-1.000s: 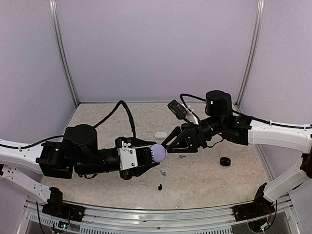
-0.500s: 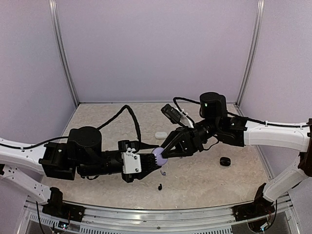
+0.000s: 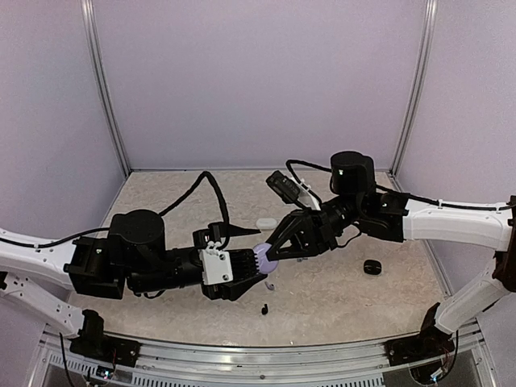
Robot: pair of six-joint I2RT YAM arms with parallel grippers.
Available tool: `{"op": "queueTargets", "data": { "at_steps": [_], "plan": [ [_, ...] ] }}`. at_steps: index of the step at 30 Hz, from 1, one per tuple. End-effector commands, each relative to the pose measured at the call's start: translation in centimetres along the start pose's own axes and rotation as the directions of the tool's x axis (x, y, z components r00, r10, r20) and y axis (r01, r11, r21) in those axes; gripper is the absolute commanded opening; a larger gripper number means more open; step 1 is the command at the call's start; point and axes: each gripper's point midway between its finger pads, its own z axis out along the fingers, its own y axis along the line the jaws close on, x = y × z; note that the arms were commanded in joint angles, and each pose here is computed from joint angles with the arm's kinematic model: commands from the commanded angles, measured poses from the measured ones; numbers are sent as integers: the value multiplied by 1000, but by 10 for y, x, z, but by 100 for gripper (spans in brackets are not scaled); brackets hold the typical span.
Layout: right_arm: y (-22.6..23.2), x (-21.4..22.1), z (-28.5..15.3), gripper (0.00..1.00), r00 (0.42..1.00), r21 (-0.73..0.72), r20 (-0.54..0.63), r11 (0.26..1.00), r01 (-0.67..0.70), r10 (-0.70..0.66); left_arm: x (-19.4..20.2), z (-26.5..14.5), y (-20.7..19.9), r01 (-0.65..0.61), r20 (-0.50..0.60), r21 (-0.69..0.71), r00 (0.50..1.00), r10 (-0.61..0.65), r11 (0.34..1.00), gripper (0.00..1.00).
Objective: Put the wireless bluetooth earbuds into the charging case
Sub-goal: Pass from the left arm to the right, then pass from the right arm to the left
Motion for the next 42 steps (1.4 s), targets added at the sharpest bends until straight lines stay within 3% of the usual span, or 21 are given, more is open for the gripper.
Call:
{"op": "queueTargets", "data": {
  "at_steps": [1,6,10,13,22,30,42],
  "plan": [
    [15,-25,-13,9,992,21,53,993,114,-115,0,-13,31,136,35,-141,991,-132,981,79],
    [19,-55,-37,8,957,145,133,960,238,-257,8,-29,50,328,107,-175,944,-313,928,84],
    [19,-81,-50,7,896,292,177,891,348,-408,7,-39,64,530,239,-108,835,-495,841,77],
    [25,-93,-56,7,846,345,205,845,408,-492,0,-39,67,610,306,-49,763,-569,791,70],
    [29,-92,-36,8,809,326,176,808,491,-562,-24,-17,63,662,342,121,672,-657,740,54],
    [27,-87,-23,8,802,311,173,804,507,-572,-37,-13,73,701,407,164,593,-695,694,46],
    [25,-82,-21,7,806,314,191,813,490,-560,-32,-4,79,727,427,127,574,-699,675,30]
  ]
}}
